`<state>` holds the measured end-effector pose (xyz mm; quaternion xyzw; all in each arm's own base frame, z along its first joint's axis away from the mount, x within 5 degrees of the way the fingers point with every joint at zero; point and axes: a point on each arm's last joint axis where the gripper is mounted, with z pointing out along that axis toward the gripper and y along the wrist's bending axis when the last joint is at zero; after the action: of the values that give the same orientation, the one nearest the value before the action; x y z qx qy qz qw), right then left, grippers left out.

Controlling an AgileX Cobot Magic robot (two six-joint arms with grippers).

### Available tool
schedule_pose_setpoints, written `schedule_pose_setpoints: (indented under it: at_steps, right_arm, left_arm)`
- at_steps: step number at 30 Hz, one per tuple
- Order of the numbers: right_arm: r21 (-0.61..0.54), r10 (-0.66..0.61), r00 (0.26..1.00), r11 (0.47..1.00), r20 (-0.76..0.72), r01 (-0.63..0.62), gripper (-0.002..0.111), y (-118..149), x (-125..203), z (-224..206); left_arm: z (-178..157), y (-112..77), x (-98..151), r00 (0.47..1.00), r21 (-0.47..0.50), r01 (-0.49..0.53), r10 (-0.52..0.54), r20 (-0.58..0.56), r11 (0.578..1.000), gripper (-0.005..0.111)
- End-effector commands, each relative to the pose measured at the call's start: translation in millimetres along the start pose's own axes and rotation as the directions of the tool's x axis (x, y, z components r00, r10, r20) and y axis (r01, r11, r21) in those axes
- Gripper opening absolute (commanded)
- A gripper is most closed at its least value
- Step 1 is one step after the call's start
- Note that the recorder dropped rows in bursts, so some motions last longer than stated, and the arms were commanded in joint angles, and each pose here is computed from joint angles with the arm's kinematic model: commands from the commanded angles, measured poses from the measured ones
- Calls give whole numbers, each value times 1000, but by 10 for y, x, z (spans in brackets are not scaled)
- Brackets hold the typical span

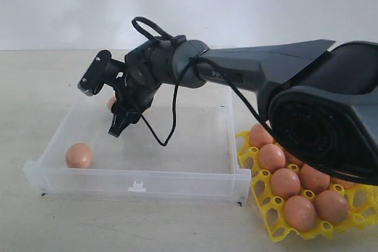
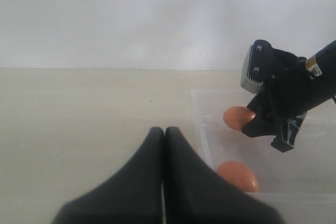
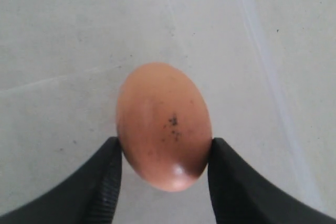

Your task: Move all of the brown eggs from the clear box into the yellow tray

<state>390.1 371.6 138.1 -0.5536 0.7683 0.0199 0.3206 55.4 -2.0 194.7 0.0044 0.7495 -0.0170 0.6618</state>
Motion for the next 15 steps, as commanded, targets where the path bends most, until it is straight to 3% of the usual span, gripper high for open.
schedule_pose_setpoints:
  at_steps: [1, 5, 8, 11, 15]
  right_arm:
    - [-86, 173, 979, 983, 104, -164, 0, -30, -278, -485]
    - [-144, 269, 956, 957, 119, -251, 0, 69, -188, -546]
    - [-130, 371, 904, 928, 214, -350, 0, 122, -56, -637]
    - [-33, 478, 759, 854, 441, -519, 0, 57, 116, -919]
    - [57, 505, 478, 643, 719, -764, 0, -41, 636, -1408]
  left_arm:
    - [5, -5, 4, 1000, 9, -4, 4, 2, 1000, -4]
    - [5, -5, 3, 1000, 9, -4, 4, 4, 1000, -4]
    - [5, -5, 3, 1000, 9, -4, 4, 4, 1000, -4]
    - [5, -5, 4, 1000, 9, -4, 4, 2, 1000, -4]
    - [5, -5, 4, 1000, 9, -4, 4, 2, 1000, -4]
